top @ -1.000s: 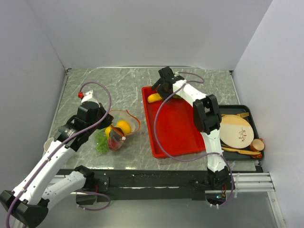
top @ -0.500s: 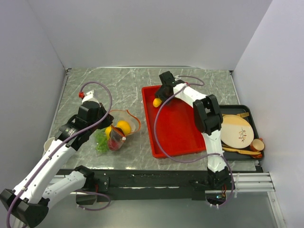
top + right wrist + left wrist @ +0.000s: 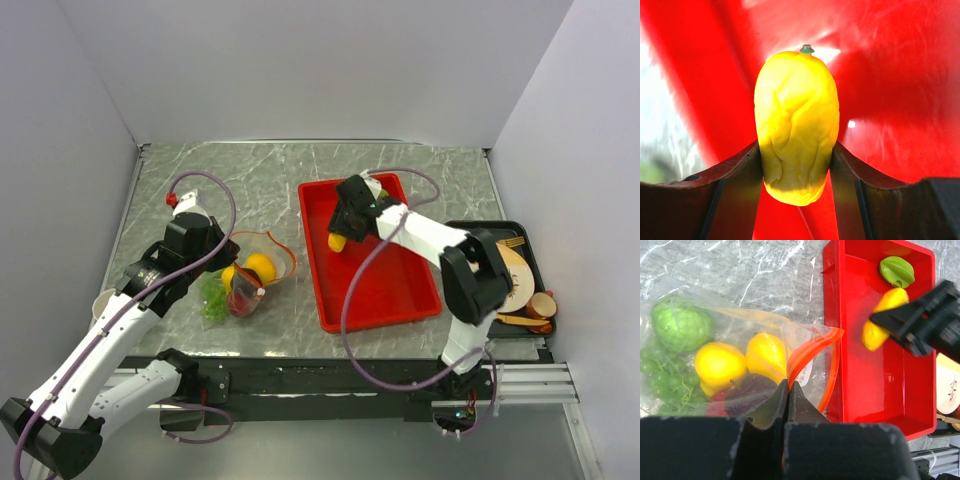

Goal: Place the food in the zip-top bag and seal the zipper
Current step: Pick up the fake fruit from the bin, then place the fake fruit in the zipper food storage bag.

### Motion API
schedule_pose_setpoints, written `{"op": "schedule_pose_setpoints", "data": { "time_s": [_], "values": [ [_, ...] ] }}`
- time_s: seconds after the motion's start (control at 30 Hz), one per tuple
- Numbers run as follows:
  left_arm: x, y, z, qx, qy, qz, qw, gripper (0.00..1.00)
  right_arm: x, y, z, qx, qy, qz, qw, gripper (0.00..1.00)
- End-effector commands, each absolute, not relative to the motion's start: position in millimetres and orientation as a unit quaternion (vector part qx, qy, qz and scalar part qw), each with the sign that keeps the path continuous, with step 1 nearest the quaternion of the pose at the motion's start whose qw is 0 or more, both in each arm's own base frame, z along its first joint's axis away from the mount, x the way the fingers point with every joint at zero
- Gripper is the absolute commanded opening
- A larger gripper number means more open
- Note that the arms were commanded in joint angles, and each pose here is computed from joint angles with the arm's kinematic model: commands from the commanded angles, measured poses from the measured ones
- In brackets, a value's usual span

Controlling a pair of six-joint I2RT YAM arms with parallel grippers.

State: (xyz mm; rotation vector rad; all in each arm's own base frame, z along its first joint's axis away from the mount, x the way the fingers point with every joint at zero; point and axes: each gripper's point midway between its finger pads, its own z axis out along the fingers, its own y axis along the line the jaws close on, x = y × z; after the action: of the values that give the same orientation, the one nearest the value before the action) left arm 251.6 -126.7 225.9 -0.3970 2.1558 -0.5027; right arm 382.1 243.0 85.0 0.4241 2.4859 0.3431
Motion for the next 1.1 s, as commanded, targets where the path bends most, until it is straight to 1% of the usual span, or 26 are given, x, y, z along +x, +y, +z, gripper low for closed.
{"op": "schedule_pose_setpoints", "data": {
  "time_s": [0.0,0.03,0.1,0.27,0.43,0.53,0.8,0.97,1.0,1.07],
  "values": [
    [254,-132,233,-0.157,0.857,-0.219,0.44,0.01,367,244,141,0.107,0.908,0.162,0.371,0.45],
    [255,-133,233,-0.156,0.857,-0.22,0.44,0.01,364,248,149,0.09,0.904,0.172,0.381,0.45],
    [256,-134,233,-0.155,0.857,-0.222,0.438,0.01,344,262,162,0.052,0.901,0.21,0.377,0.45],
    [260,-139,230,-0.151,0.859,-0.226,0.434,0.01,297,305,186,-0.045,0.887,0.305,0.344,0.45],
    [262,-143,227,-0.147,0.862,-0.228,0.429,0.01,252,342,203,-0.132,0.867,0.354,0.325,0.46],
    [264,-143,228,-0.146,0.862,-0.228,0.43,0.01,235,354,208,-0.169,0.855,0.374,0.317,0.46],
    [263,-145,224,-0.146,0.862,-0.231,0.426,0.01,212,377,218,-0.252,0.832,0.396,0.296,0.47],
    [261,-145,224,-0.146,0.861,-0.234,0.427,0.01,209,390,203,-0.275,0.839,0.386,0.267,0.49],
    [260,-146,224,-0.143,0.863,-0.235,0.424,0.01,210,395,208,-0.28,0.836,0.386,0.27,0.5],
    [259,-145,223,-0.142,0.864,-0.233,0.422,0.01,214,398,195,-0.275,0.85,0.37,0.256,0.5]
  ]
}}
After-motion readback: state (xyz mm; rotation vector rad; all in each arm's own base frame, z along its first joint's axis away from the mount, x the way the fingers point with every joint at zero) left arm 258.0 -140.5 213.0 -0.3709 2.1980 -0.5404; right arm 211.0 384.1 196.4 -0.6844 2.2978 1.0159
